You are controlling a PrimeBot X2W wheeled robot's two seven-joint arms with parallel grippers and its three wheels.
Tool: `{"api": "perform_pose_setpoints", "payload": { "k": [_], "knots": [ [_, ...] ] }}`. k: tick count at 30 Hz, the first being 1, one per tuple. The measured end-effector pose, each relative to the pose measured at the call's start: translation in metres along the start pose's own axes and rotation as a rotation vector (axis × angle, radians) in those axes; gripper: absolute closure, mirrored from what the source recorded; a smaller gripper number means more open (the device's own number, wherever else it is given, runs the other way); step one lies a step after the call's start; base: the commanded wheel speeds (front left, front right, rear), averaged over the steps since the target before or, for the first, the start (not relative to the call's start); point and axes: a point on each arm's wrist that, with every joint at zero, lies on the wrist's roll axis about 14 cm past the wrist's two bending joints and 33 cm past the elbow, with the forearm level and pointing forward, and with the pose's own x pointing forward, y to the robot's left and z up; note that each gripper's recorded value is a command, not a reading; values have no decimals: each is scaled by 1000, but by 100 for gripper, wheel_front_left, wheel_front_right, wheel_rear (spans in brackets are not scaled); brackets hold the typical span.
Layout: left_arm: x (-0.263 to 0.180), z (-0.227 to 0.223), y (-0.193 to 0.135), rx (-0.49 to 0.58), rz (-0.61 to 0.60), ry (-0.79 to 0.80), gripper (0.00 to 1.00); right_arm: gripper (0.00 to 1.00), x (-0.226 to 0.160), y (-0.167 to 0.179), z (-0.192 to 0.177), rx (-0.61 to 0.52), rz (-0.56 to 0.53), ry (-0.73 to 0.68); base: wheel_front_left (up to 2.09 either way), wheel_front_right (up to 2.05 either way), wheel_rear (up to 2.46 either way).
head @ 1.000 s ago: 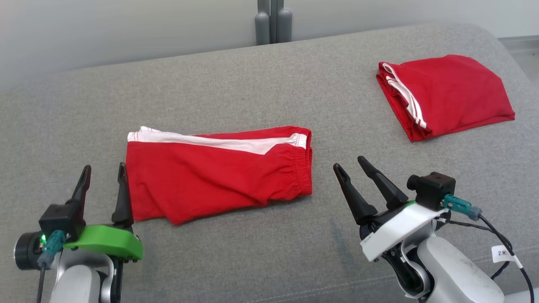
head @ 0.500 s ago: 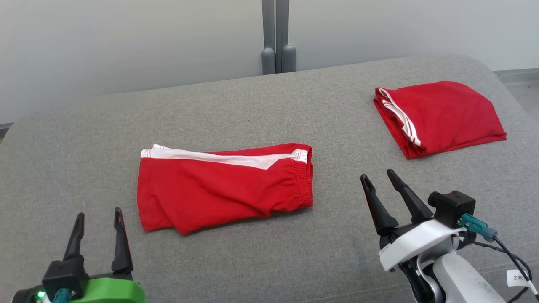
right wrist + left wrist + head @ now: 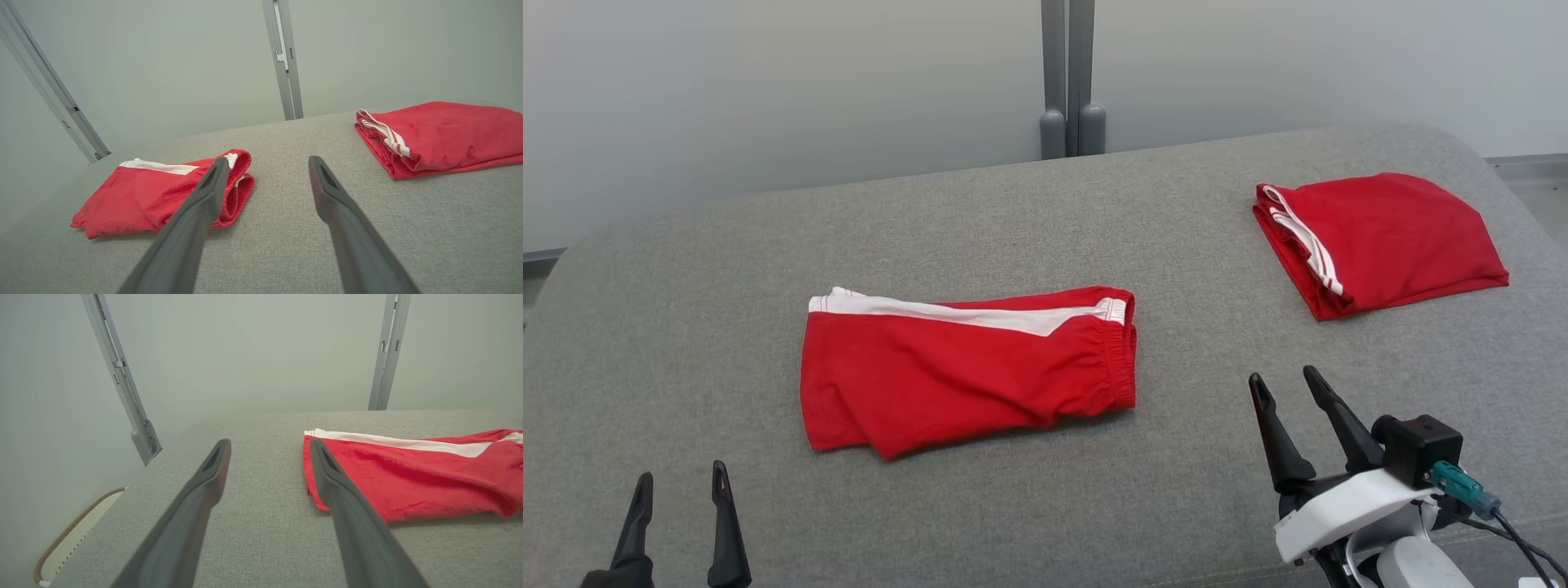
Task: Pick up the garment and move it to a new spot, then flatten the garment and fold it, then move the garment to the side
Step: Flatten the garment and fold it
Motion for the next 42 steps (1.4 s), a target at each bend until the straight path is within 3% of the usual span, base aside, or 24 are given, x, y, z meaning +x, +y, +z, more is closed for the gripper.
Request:
{"api": "perform_pose_setpoints", "payload": {
  "k": [42],
  "knots": [
    [3,1,-15,-4,-46,-8,0,0,-3,0,3,-21,-28,-13,0,0,0]
  ]
}}
